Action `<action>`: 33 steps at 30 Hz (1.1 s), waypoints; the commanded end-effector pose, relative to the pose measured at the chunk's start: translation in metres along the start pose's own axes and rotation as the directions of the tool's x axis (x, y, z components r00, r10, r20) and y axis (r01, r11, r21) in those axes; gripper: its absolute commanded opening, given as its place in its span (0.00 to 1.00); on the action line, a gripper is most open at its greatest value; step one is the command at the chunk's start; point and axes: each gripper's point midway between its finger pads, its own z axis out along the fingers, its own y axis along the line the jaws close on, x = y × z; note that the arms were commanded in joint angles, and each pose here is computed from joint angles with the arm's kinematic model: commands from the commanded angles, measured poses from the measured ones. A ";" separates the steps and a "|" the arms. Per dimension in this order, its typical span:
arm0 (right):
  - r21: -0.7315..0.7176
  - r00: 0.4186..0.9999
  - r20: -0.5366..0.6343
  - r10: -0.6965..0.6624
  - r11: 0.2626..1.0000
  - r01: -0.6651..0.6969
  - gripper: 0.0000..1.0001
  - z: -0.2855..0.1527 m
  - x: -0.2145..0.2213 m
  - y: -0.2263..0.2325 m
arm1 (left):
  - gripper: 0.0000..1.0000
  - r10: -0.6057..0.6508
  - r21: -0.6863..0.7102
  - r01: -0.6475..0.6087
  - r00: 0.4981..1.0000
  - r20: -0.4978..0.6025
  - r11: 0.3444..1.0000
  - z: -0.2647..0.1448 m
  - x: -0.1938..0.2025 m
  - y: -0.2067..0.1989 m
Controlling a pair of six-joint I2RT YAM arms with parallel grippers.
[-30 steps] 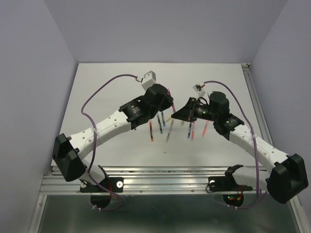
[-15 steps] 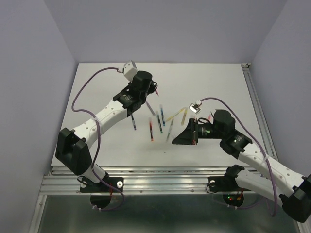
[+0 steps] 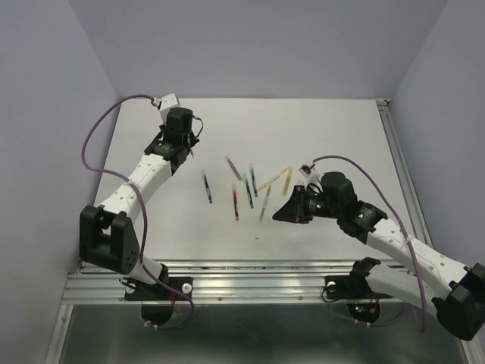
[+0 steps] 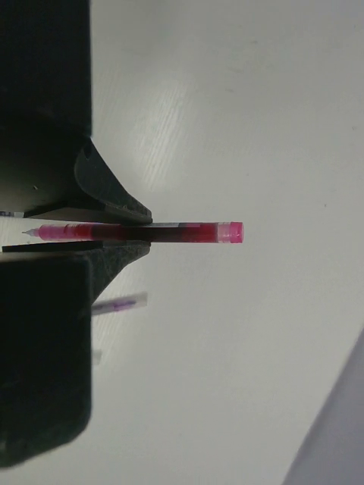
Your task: Open the pen caps
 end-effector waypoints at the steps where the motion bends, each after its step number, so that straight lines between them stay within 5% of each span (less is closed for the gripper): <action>1: 0.139 0.993 0.084 -0.080 0.988 0.068 0.01 0.002 -0.028 -0.016 | 0.00 0.185 -0.034 -0.187 0.981 -0.061 0.982 0.018 0.016 0.032; 10: 0.236 0.991 0.091 -0.102 0.969 0.078 0.01 0.010 -0.036 -0.038 | 0.00 0.190 -0.145 -0.229 0.952 -0.241 0.963 0.100 0.044 0.096; 24: 0.340 0.989 0.124 -0.076 0.940 0.030 0.01 0.008 -0.050 -0.066 | 0.00 0.393 -0.102 -0.429 0.883 -0.259 0.897 0.153 0.025 0.101; 33: 0.368 0.990 0.134 -0.047 0.930 -0.006 0.01 0.006 -0.049 -0.076 | 0.00 0.403 -0.098 -0.453 0.857 -0.321 0.886 0.179 0.042 0.104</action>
